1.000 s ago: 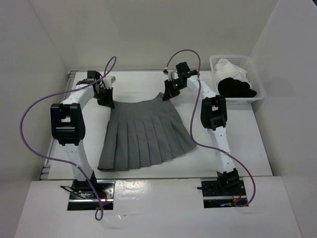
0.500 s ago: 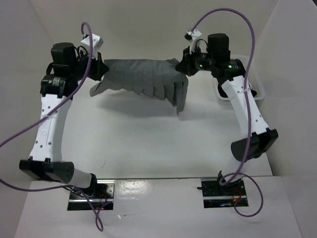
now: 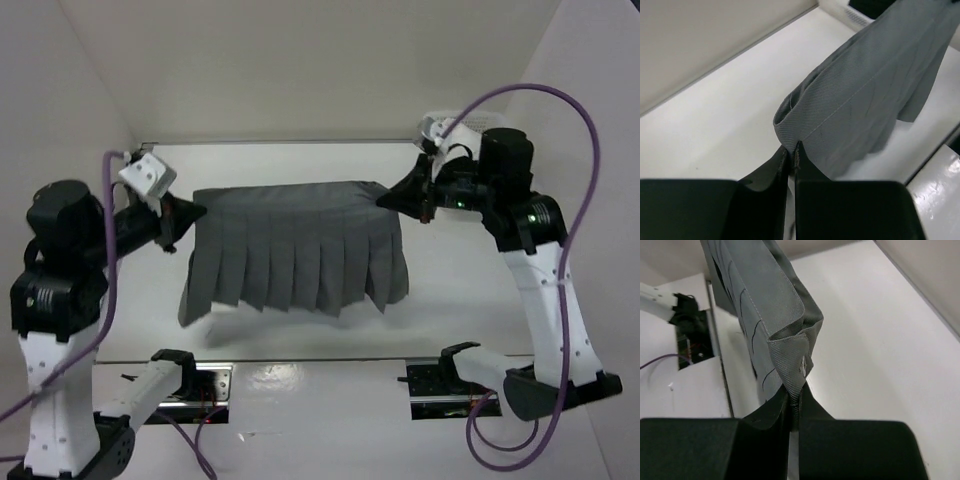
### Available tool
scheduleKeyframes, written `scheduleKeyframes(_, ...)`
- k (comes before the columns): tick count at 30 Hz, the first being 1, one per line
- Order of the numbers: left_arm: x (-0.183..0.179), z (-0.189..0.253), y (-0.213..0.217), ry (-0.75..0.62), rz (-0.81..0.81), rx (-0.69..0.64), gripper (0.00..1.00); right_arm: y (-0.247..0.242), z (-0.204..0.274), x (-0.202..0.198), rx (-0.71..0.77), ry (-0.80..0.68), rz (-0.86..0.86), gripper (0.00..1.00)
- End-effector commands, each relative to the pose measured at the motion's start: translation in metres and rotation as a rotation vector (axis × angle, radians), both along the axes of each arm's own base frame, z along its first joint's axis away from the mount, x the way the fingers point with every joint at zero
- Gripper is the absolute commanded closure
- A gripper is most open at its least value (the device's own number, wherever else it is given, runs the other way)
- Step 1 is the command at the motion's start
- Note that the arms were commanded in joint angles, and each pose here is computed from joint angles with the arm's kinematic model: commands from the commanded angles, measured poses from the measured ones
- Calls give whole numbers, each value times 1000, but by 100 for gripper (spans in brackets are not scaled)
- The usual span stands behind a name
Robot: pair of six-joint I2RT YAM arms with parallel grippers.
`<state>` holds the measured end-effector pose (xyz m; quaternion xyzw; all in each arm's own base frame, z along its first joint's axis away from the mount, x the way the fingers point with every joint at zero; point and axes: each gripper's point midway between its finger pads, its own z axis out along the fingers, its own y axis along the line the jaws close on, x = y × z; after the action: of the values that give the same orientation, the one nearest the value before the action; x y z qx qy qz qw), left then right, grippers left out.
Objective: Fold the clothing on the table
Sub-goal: Flatten the skirt out
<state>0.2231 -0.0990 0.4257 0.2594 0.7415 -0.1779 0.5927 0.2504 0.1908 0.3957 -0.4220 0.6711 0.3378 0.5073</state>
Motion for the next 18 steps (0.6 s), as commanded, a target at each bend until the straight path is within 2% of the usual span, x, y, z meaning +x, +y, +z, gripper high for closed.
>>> scheduleKeyframes(1,-35,1,11,-75,10,72,100,-11,17,-43,39,-62,89,100)
scheduleKeyframes(3,-36,-8,9,-57,0,71,100,-13,21,-47,53,-73,99,100)
scheduleKeyframes(4,-21,-39,6,28,-14,75,100,-14,3,-30,47,-13,70,100)
scheduleKeyframes(6,-13,-48,6,55,-15,76,100,-13,-3,-24,50,12,67,100)
scheduleKeyframes(12,57,-124,-5,260,-33,108,100,-9,-69,37,21,196,9,100)
scheduleKeyframes(13,78,-140,-6,298,-26,115,100,-7,-88,50,18,260,4,100)
scheduleKeyframes(17,133,-182,-4,380,9,145,100,-6,-135,96,-16,354,-46,100)
scheduleKeyframes(18,149,-204,-4,434,15,157,100,-5,-146,106,-38,368,-64,100)
